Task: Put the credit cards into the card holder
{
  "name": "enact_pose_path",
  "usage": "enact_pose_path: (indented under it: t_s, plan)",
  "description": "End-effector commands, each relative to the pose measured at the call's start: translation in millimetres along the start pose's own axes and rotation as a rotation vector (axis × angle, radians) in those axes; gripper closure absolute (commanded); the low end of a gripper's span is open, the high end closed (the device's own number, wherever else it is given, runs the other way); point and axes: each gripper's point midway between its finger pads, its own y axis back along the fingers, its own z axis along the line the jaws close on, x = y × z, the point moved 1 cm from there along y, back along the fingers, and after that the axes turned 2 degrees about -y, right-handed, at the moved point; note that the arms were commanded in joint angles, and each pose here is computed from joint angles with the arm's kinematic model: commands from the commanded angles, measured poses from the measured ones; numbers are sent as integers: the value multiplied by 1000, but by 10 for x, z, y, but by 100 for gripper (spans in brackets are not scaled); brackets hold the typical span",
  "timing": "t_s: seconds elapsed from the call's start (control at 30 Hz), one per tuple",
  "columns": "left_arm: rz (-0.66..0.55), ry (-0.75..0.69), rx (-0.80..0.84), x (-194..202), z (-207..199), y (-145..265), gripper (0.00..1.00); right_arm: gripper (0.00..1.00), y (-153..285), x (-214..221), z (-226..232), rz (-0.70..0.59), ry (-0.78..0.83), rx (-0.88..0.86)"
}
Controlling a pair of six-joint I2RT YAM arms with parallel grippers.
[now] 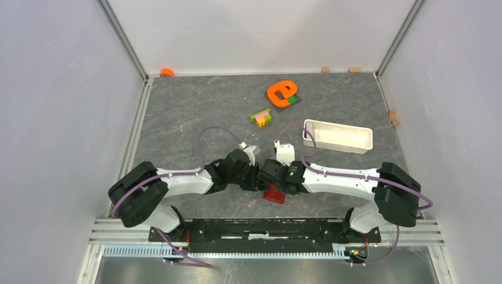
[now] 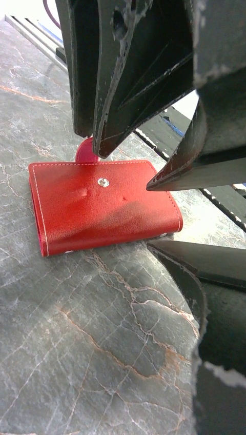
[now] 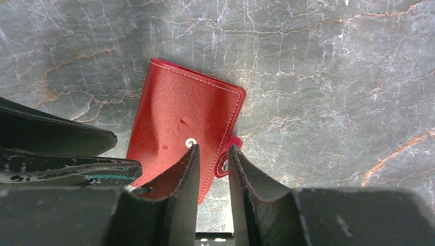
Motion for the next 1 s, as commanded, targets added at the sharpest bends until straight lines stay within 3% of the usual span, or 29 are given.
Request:
enact_pose_path:
  t_s: [0.0,0.17,0.47,0.7,0.97]
  plan:
    - [-21,-34,36,-133,-110,-2,53,70,-5,16,-42,14,10,27]
    - [-19,-35,29,-136,-91,-10,53,71,-16,74,-79,32,14,35]
    - [-3,-32,16,-113,-47,-67,54,100,7,70,-58,26,-6,6]
    - [2,-29,8,-95,-17,-88,54,100,-10,119,-85,37,-8,8]
    - [22,-23,15,-59,-9,-133,55,100,-24,105,99,-26,-140,-176]
